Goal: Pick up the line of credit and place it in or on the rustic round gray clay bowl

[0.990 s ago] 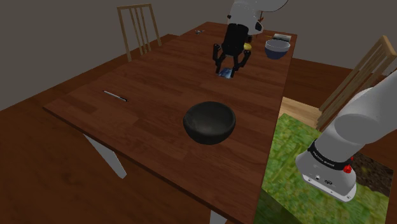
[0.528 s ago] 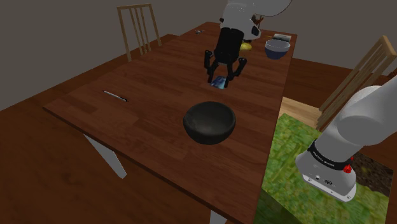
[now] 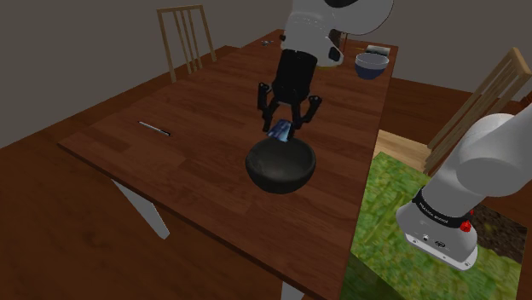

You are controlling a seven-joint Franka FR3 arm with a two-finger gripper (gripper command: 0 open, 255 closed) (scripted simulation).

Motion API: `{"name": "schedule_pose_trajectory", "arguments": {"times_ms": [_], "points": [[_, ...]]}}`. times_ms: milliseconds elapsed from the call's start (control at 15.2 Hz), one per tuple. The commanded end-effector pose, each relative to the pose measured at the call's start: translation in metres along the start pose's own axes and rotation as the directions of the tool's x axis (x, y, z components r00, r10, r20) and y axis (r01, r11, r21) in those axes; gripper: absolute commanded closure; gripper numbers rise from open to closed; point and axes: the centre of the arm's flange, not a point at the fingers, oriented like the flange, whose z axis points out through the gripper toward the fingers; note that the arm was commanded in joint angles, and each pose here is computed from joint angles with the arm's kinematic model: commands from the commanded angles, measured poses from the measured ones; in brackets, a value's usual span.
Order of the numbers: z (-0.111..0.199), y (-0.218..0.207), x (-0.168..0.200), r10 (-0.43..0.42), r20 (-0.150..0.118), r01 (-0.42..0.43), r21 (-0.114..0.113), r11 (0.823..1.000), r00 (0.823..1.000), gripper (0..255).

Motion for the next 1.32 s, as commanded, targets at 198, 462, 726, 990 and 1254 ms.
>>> {"name": "schedule_pose_trajectory", "arguments": {"times_ms": [198,462,726,990,1254], "points": [[0.023,-0.001,0.011,0.001,0.000,-0.001,0.001,1.000,1.000,255],[0.041,-0.001,0.023,0.001,0.000,-0.001,0.001,1.000,1.000,255],[0.058,0.000,0.034,0.001,0.000,-0.001,0.001,1.000,1.000,255],[0.070,0.000,0.042,0.001,0.000,-0.001,0.001,1.000,1.000,255],[0.070,0.000,0.042,0.001,0.000,-0.001,0.001,1.000,1.000,255]]}}
